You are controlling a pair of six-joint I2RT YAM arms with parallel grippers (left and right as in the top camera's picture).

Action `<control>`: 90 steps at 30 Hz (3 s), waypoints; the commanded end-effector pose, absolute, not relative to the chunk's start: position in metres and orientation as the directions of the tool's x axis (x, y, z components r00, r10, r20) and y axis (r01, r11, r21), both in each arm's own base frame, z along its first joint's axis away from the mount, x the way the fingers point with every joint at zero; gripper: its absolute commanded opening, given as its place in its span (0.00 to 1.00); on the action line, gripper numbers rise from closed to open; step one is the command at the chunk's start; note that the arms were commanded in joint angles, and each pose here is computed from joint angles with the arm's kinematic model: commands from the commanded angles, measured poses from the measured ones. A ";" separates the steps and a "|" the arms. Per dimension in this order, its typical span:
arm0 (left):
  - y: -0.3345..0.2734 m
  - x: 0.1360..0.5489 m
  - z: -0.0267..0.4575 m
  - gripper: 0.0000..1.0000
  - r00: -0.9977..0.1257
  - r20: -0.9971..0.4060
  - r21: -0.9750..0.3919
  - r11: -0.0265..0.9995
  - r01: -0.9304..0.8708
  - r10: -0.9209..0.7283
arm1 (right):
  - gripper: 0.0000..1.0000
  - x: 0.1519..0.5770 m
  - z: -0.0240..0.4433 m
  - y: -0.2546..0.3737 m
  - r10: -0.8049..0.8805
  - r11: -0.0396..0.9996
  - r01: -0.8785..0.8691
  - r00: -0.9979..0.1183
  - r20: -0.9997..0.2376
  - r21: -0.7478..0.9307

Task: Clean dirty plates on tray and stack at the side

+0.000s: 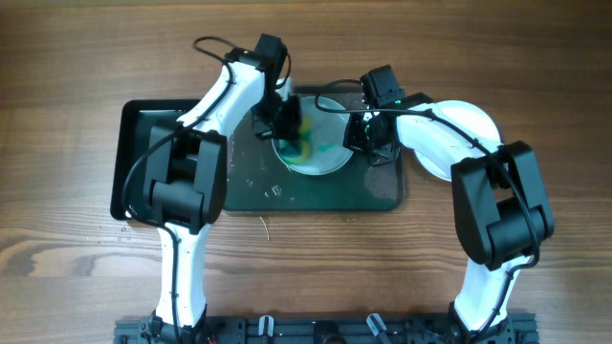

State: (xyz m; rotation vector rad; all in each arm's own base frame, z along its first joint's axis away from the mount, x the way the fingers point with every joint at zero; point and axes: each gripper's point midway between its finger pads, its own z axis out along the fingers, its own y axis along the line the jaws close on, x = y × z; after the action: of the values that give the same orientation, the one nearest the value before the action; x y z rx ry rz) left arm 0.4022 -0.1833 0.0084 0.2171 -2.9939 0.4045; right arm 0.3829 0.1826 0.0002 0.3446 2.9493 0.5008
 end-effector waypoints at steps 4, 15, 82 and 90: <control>-0.121 0.396 -0.005 0.04 -0.955 -0.013 0.201 0.934 -0.294 -0.298 | 0.04 0.366 -0.026 0.172 0.224 0.944 0.203 -0.973 -0.053 0.261; -0.244 0.375 0.007 0.04 -0.980 0.110 -0.405 0.908 0.111 0.169 | 0.04 0.366 -0.026 0.172 0.223 0.944 0.203 -0.973 -0.052 0.261; -0.114 0.428 0.122 0.04 -0.953 -0.083 -0.026 0.956 -0.291 -0.292 | 0.04 0.348 0.173 0.129 0.185 0.963 0.071 -0.877 -0.443 0.262; -0.114 0.428 0.122 0.04 -0.953 -0.083 -0.026 0.956 -0.291 -0.292 | 0.04 0.356 0.165 -0.034 0.561 0.823 0.461 -0.752 -0.346 0.332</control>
State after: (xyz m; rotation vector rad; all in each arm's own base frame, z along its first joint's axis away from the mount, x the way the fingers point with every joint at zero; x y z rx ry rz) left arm 0.4246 -0.1111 0.1086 0.4948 -3.1571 -0.0149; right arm 0.3617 0.0046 0.1634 0.6358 2.6031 0.2670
